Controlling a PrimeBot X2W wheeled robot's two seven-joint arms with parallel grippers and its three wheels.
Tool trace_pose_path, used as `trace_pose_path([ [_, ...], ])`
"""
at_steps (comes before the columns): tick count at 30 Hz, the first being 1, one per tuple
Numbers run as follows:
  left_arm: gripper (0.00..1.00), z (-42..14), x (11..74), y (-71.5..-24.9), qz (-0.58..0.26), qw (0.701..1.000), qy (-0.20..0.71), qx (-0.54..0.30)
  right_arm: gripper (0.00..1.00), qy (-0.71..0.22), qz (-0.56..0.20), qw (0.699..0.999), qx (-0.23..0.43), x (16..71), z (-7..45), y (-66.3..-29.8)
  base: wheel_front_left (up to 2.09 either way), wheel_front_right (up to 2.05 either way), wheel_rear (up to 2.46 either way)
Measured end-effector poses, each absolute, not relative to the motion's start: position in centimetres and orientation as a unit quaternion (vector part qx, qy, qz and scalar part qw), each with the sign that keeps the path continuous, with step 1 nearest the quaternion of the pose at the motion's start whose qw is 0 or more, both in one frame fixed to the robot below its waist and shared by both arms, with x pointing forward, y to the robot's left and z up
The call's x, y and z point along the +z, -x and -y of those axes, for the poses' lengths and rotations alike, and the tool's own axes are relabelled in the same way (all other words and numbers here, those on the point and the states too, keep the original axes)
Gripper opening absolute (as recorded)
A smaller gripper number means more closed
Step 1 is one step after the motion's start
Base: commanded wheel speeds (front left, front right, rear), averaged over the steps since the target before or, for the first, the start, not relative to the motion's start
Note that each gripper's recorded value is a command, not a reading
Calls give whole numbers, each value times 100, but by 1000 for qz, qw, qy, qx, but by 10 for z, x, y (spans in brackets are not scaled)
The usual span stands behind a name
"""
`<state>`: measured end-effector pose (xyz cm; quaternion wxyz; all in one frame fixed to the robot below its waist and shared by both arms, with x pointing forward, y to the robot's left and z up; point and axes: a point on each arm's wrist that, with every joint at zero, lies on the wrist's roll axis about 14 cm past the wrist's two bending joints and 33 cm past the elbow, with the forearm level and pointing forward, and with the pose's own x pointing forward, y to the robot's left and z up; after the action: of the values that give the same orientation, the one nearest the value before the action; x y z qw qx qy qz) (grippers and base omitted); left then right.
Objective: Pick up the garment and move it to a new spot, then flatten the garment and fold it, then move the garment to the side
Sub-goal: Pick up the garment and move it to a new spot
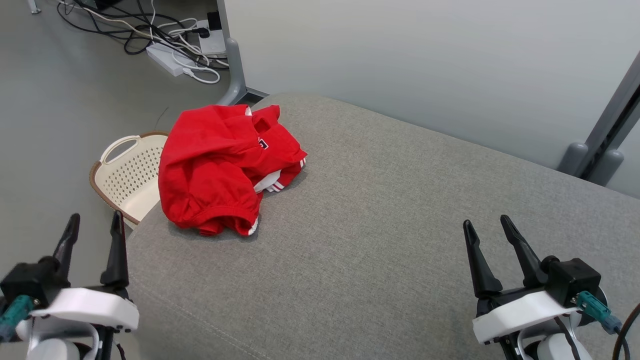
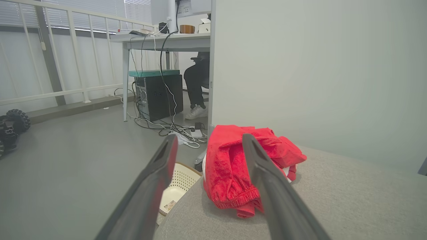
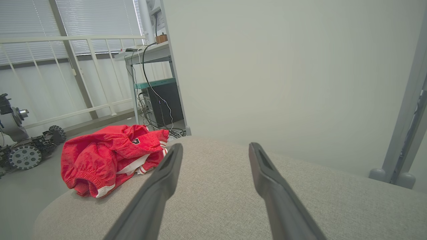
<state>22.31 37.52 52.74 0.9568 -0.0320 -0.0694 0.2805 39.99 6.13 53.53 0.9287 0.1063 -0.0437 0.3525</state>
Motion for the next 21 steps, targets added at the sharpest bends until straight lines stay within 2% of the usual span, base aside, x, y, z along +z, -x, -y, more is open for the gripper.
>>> trace_pose_path([
  [10,100,-404,585,-282,56,972,33,224,100,-112,44,934,338,532,-51,-410,0,0,0],
  [15,100,-417,591,-318,-1,980,48,195,100,-116,44,939,320,530,-40,-421,0,0,0],
  [21,100,-426,568,-360,-108,975,82,174,100,-116,42,949,292,522,-19,-437,0,0,0],
])
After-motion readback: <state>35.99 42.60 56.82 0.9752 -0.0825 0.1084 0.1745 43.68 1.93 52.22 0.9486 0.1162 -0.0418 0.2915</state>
